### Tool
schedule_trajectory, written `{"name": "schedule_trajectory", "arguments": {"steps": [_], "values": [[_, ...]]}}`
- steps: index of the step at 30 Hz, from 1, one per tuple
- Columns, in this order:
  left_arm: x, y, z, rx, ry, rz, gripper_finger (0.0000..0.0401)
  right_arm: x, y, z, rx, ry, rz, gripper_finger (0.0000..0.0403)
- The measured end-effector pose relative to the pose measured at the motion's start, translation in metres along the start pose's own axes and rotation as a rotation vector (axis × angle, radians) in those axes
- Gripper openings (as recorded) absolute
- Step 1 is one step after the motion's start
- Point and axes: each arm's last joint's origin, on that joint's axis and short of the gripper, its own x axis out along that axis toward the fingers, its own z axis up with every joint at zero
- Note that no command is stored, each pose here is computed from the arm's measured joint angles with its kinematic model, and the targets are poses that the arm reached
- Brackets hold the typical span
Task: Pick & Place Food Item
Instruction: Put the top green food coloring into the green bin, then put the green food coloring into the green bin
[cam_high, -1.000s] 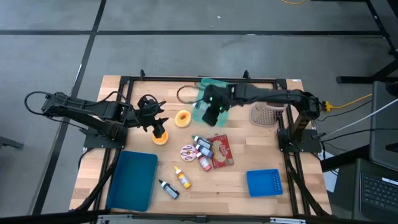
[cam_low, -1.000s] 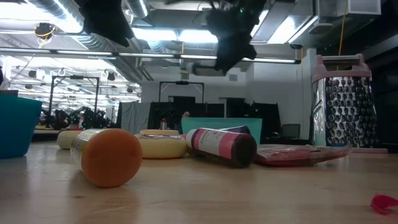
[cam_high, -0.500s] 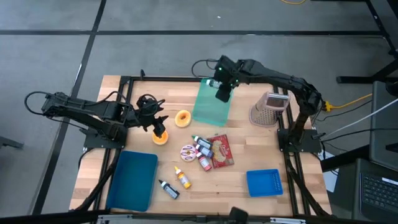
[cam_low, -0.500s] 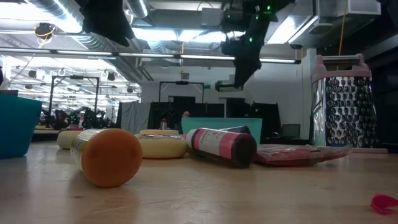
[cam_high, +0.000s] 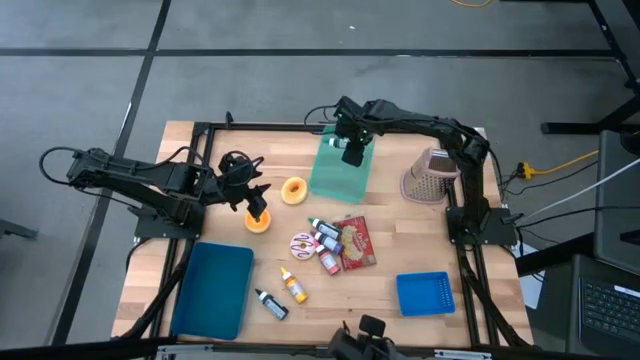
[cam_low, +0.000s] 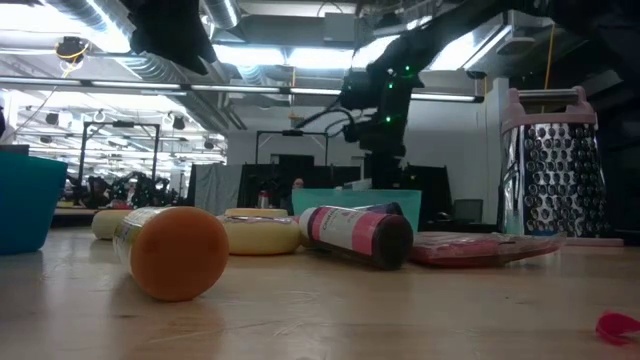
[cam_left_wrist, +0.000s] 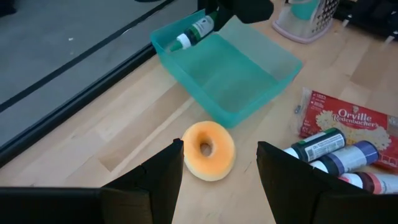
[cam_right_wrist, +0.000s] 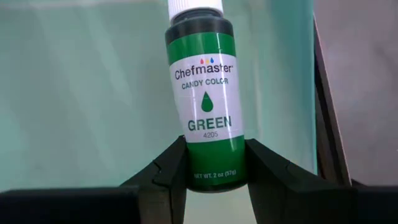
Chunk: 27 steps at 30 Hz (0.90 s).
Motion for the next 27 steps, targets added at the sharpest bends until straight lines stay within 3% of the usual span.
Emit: {"name": "schedule_trajectory", "arguments": {"steps": [9, 13, 20, 27], "values": [[0.000, 0.000, 0.000, -0.016, -0.001, 0.002, 0.0198, 0.006, -0.023, -0.002, 0.075, -0.022, -0.036, 0.0132], [0.000, 0.000, 0.000, -0.016, -0.001, 0.002, 0.0198, 0.006, -0.031, -0.005, 0.139, -0.028, -0.008, 0.0165], [0.000, 0.000, 0.000, -0.016, -0.006, 0.008, 0.0198, 0.006, -0.030, -0.005, 0.134, -0.032, 0.014, 0.0236], [0.000, 0.000, 0.000, -0.023, -0.011, 0.016, 0.0198, 0.000, -0.029, -0.004, 0.148, -0.013, 0.028, 0.0244]]}}
